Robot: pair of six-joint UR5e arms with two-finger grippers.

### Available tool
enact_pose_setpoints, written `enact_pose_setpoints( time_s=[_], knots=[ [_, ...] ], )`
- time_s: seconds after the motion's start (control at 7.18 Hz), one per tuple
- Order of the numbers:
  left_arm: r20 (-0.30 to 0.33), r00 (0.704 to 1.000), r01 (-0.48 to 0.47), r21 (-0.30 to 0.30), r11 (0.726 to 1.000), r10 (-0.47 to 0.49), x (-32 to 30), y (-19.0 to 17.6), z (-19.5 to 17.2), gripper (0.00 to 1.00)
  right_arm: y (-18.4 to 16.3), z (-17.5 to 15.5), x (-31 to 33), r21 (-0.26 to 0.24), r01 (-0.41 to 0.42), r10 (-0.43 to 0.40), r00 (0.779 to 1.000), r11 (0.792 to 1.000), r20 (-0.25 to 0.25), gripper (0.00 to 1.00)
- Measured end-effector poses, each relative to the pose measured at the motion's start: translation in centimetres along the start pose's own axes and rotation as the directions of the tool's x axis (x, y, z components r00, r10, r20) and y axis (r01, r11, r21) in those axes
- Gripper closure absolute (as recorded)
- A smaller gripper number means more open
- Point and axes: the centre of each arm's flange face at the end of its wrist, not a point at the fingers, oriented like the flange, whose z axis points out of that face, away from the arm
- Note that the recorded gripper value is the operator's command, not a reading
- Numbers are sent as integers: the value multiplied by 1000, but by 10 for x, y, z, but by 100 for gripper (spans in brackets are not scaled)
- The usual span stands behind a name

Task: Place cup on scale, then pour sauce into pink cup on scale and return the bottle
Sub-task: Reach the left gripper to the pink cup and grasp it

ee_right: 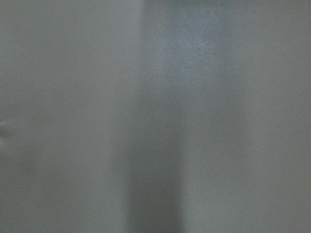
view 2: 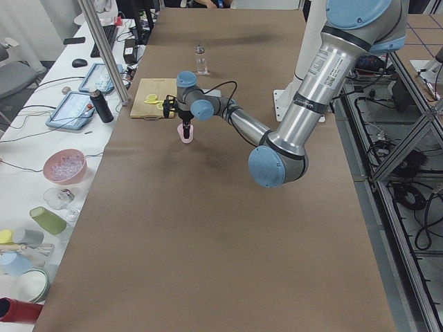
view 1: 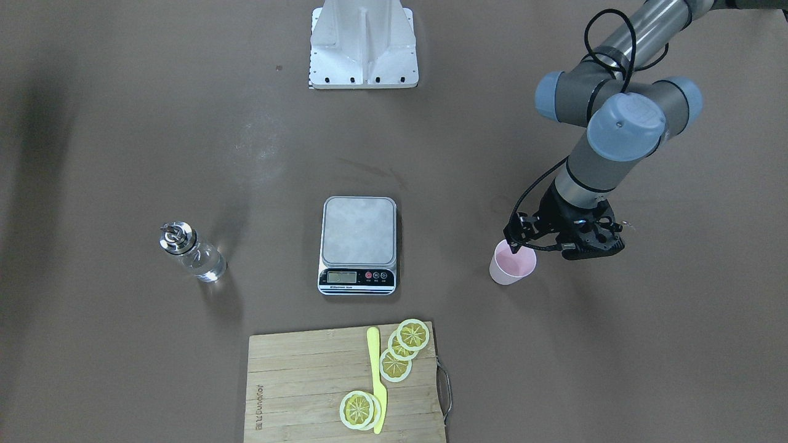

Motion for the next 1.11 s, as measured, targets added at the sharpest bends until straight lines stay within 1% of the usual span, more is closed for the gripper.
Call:
enact_pose_setpoints(
  time_s=[0.28,0.42,0.56,0.7,0.98,1.11],
  knots=[
    [-3,1000,2,3,1000,-2,-4,-5,12,34,-1,0,-1,4,0,0,1000,1000,3,0],
    [-1,1000,4,5,1000,-4,-6,-7,17,53,-1,0,-2,5,2,-2,1000,1000,3,0],
    [-1,1000,8,4,1000,-8,-5,-7,19,90,0,-1,-3,7,6,-6,1000,1000,4,0],
    [-4,1000,17,3,1000,-17,-1,-7,19,100,1,-3,-5,10,10,-10,1000,1000,6,0],
    [-15,999,33,-2,999,-33,12,-3,17,100,2,-8,-11,16,19,-19,1000,1000,14,0],
    [-23,999,40,-8,999,-40,16,-5,9,100,1,-10,-14,21,23,-24,1000,1000,17,0]
  ],
)
